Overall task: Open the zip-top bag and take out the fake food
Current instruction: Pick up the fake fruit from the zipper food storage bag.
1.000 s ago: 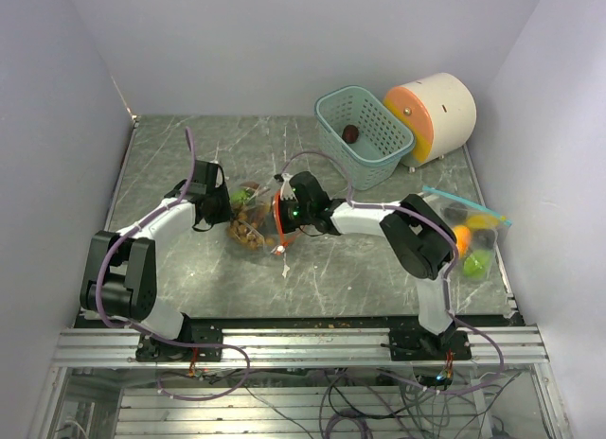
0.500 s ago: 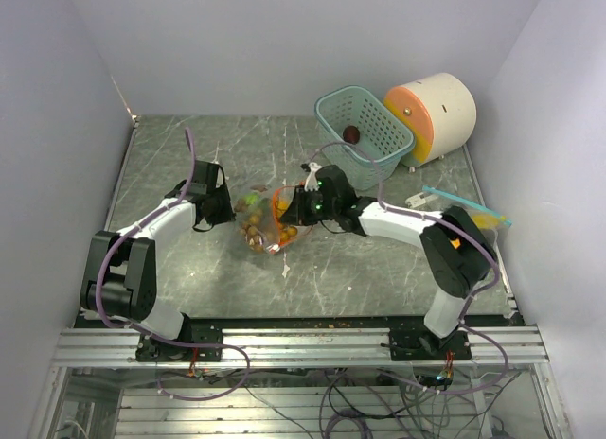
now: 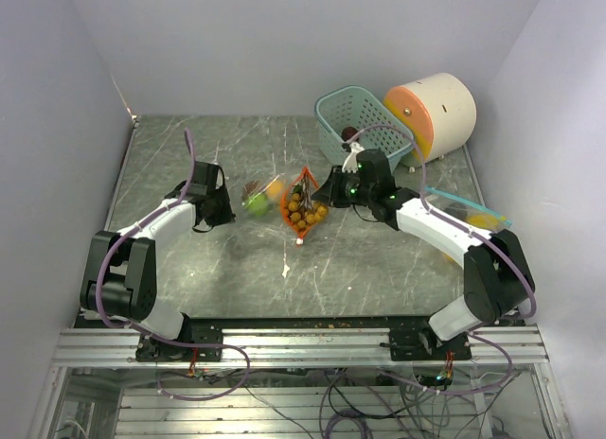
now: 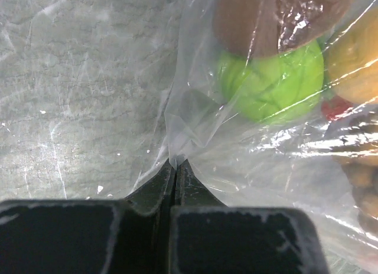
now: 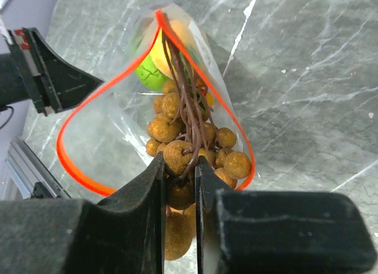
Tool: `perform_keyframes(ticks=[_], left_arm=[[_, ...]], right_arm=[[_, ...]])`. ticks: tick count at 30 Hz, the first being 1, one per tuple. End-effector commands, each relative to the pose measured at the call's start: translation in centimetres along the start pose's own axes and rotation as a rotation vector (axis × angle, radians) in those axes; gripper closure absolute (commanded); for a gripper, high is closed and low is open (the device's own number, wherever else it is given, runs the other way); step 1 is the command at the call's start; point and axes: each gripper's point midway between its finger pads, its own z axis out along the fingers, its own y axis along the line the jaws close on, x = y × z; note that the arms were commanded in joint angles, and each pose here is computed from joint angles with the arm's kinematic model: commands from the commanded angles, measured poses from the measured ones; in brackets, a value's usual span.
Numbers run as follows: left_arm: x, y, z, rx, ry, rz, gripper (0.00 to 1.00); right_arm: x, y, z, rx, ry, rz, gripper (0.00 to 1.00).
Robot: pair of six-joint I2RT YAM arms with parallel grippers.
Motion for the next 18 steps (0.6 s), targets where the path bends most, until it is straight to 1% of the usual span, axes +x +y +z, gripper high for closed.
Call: perform_keyframes(ticks=[1, 9, 11, 14, 18], left_arm=[[0.6, 1.5, 0.1, -0.055, 0.015, -0.01, 0.93], [0.7, 1.5, 0.1, -0.055, 0.021, -0.011, 0.93], [1.0, 1.6, 0.3, -0.058, 0.029, -0.016, 0.93], [1.1, 1.0, 0.4, -0.025, 0.026, -0.034, 0.93], [0.0, -0.3, 0.1, 0.028, 0.003, -0.037, 0.93]], right_arm=[[-4.0, 0.9, -2.0, -0.011, -0.105, -0.022, 1.0], [-9.4, 4.8, -4.4, -0.101, -0.233, -0.045, 1.0], [-10.2, 5.5, -4.8, -0.121, -0.246, -0.068, 1.0], [-9.6, 5.8, -4.2, -0.15, -0.201, -0.09, 1.0], [-6.0, 6.5, -1.6, -0.18, -0.111, -0.096, 1.0]])
